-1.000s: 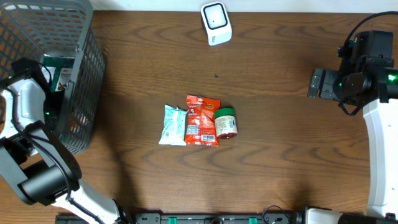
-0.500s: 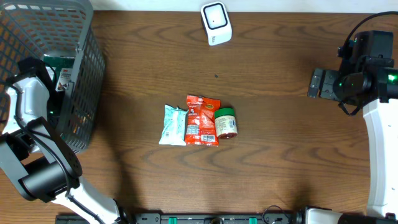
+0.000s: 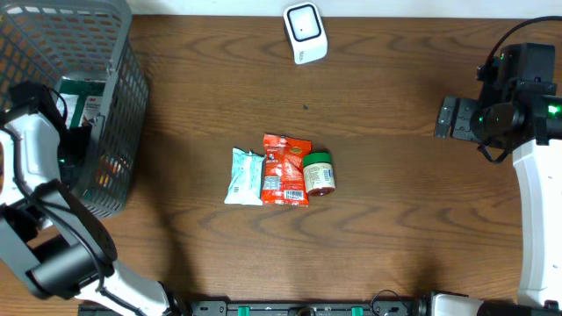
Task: Scan the item barcode
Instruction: 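Grasp the small orange box in the basket with the left gripper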
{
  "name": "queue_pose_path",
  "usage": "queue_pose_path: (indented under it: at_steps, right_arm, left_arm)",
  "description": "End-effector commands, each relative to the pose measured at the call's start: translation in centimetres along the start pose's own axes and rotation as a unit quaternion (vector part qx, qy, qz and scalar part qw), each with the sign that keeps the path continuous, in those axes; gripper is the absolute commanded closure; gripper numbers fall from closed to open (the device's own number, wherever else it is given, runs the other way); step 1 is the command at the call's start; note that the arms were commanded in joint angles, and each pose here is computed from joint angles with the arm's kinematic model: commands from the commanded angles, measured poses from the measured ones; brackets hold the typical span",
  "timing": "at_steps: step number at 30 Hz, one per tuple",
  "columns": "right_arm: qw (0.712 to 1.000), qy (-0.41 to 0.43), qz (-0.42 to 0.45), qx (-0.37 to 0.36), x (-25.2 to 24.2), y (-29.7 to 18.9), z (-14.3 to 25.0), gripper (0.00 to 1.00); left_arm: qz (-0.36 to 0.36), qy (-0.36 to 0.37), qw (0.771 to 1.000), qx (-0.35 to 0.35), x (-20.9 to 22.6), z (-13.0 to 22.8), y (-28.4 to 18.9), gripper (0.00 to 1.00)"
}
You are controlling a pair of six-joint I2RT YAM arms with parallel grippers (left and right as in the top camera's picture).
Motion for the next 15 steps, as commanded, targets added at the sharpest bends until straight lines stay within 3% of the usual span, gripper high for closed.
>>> queue_pose_path:
  at_steps: [1, 15]
  right_arm:
    - [1.0, 0.009, 0.005, -0.007, -0.1, -0.3, -0.2, 0.01]
    - [1.0, 0.009, 0.005, -0.007, -0.1, -0.3, -0.2, 0.01]
  left_arm:
    - [-0.002, -0.005, 1.0, -0.004, 0.3, 0.2, -0.8, 0.13]
    - [-0.019, -0.019, 1.0, 0.014, 0.3, 2.1, 2.6, 0.13]
Point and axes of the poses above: each gripper's point midway between its finger pads, its own y axis out along the fingers, its own x axis along the line the jaws close on, z = x × y, the point moved 10 cm from there along -y, back along the fingers, and after that the axes turned 6 degrees about -y, right-handed, at the moved point
